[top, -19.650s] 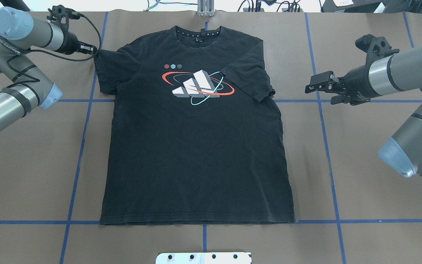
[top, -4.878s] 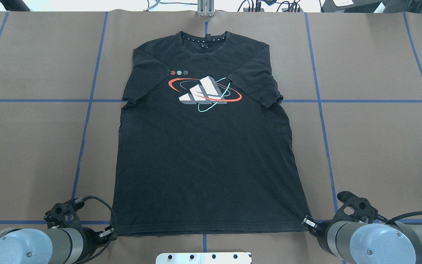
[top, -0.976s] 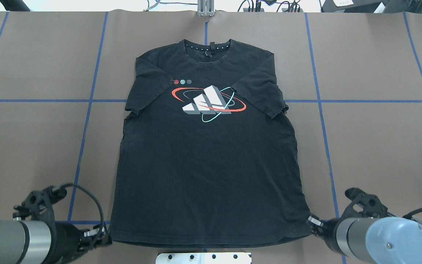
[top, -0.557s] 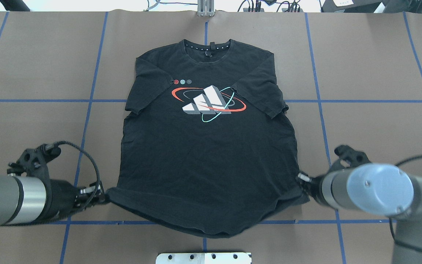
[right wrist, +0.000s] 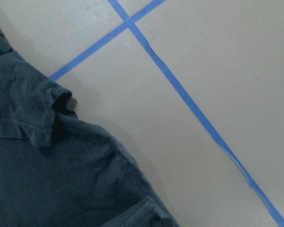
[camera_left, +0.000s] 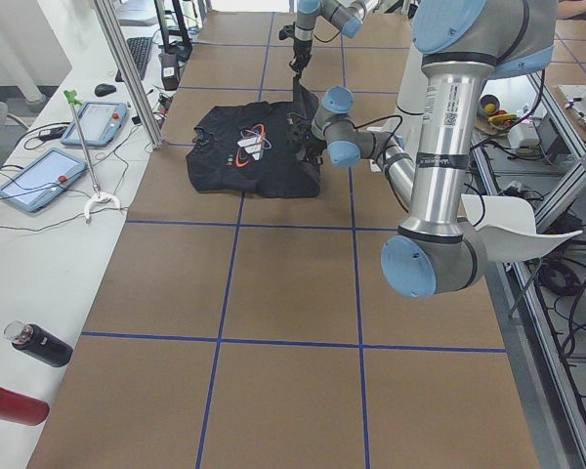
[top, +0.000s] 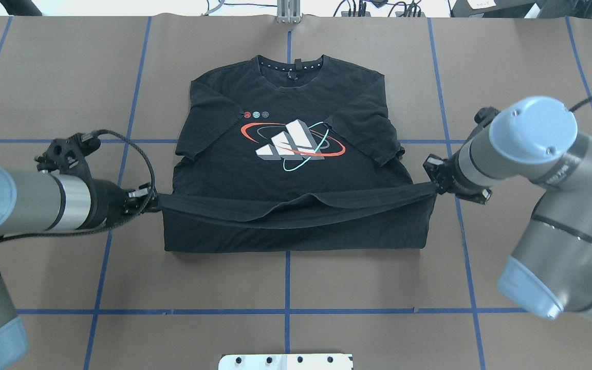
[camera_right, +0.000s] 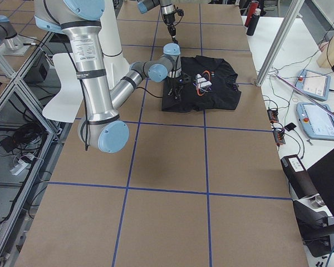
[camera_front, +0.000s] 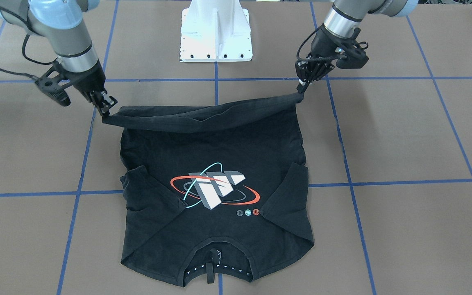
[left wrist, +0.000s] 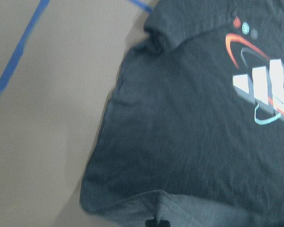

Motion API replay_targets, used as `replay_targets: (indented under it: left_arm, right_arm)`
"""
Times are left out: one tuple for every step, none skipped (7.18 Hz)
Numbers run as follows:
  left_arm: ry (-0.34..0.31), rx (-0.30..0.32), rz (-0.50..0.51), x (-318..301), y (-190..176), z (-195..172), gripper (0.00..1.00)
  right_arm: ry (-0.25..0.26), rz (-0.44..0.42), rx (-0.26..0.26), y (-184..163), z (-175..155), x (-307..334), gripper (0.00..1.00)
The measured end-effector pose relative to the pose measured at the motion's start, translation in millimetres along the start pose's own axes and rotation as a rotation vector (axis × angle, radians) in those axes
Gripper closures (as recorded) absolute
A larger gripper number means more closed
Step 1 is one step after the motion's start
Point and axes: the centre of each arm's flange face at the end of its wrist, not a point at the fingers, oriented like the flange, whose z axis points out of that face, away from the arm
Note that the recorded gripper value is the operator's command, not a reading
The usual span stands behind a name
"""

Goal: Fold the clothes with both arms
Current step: 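Carry the hem with both grippers over the shirt toward the collar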

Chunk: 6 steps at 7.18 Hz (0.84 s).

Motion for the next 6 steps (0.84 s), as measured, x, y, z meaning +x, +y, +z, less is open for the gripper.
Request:
replay_targets:
  left_arm:
    - [-0.009,0.033,0.005,1.5,-21.1,8.8,1.00]
    - [-0.012,0.059,0.000,6.2,-38.3,16.1,1.00]
    - [-0.013,0.083,-0.009,14.7,-55.3,24.0,1.00]
    - [-0.014,0.109,-0.020,23.6,-74.6,30.9,1.00]
    - [-0.021,0.133,-0.024,30.1,-93.6,37.9,1.00]
    - [-0.032,0.154,-0.022,34.3,-111.7,44.9,1.00]
  right_arm:
    - [0.009,-0.007,0.023,-25.0,4.6,-9.8,1.00]
    - [0.018,-0.016,0.044,-47.6,7.7,-17.3,1.00]
    - [0.022,-0.023,0.060,-65.3,9.7,-28.8,1.00]
    - [0.025,-0.021,0.070,-77.4,13.7,-45.4,1.00]
    - [0.027,-0.017,0.077,-86.5,17.9,-65.1,1.00]
    - [0.029,-0.017,0.084,-95.0,21.5,-85.1,1.00]
